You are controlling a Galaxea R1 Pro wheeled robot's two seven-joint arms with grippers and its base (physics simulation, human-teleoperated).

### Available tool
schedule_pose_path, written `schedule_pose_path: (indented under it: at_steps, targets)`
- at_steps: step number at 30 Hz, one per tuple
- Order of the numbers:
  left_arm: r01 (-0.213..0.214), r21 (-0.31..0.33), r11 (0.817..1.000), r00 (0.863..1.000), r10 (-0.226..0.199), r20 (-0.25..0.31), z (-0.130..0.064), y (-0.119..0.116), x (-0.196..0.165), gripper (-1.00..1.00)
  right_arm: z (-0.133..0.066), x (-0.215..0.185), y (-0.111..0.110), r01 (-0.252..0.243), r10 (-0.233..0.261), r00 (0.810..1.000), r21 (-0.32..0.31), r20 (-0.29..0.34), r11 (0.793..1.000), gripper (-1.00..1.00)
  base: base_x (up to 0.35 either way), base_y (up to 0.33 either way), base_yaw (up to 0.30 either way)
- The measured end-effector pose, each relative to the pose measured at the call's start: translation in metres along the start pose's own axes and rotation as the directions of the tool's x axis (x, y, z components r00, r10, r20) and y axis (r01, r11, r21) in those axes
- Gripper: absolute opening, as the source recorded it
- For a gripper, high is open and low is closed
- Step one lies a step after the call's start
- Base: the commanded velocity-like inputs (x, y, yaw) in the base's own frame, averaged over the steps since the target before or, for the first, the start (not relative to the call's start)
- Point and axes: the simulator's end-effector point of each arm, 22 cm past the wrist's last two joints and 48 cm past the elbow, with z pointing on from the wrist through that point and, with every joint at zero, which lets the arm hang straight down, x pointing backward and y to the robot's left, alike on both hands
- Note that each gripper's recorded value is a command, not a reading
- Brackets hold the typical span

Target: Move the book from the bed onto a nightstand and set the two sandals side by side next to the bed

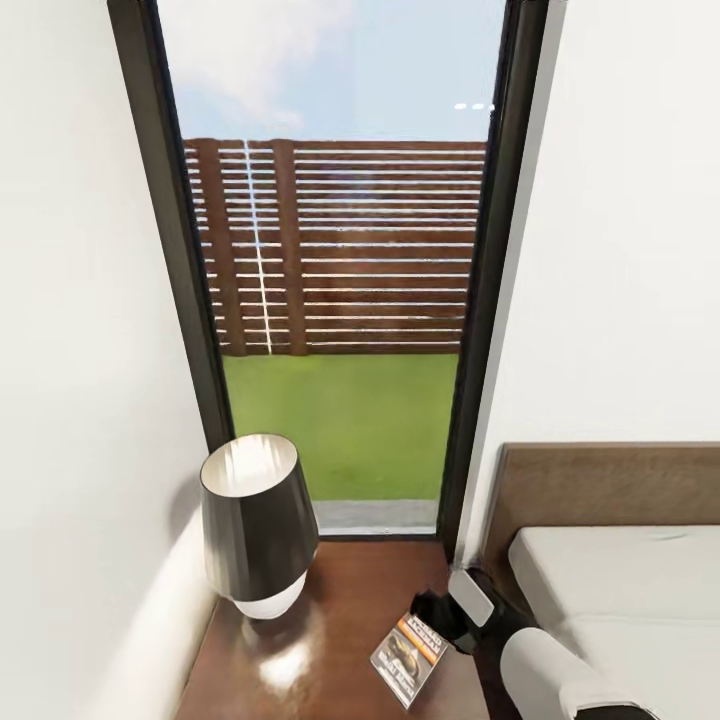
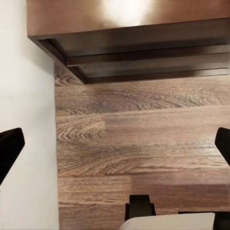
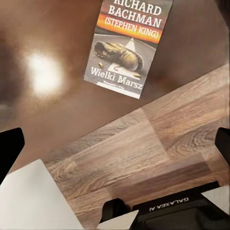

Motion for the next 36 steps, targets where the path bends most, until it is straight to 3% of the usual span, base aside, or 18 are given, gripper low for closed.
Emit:
schedule_pose_path:
  at_steps: [21,29,30,36]
  targets:
    - [0.002,-0.003,1.0,1.0,-0.001,0.016,-0.028,0.004,-0.014,1.0,0.005,0.052,-0.063,0.013,-0.019,0.999,0.131,0.045,0.991,1.0,0.0,0.0,0.0]
    - [0.002,-0.004,1.0,0.999,-0.002,0.034,-0.038,0.005,-0.021,1.0,0.008,0.087,-0.1,0.005,-0.012,0.999,0.21,0.034,0.978,1.0,0.0,0.0,0.0]
    - [0.002,-0.004,1.0,0.999,-0.001,0.037,-0.039,0.005,-0.023,1.0,0.011,0.1,-0.117,-0.005,-0.003,0.999,0.244,0.032,0.97,1.0,0.0,0.0,0.0]
    - [0.001,-0.004,1.0,0.999,-0.001,0.04,-0.047,0.006,-0.025,1.0,0.007,0.127,-0.15,-0.019,0.009,0.999,0.312,0.034,0.95,1.0,0.0,0.0,0.0]
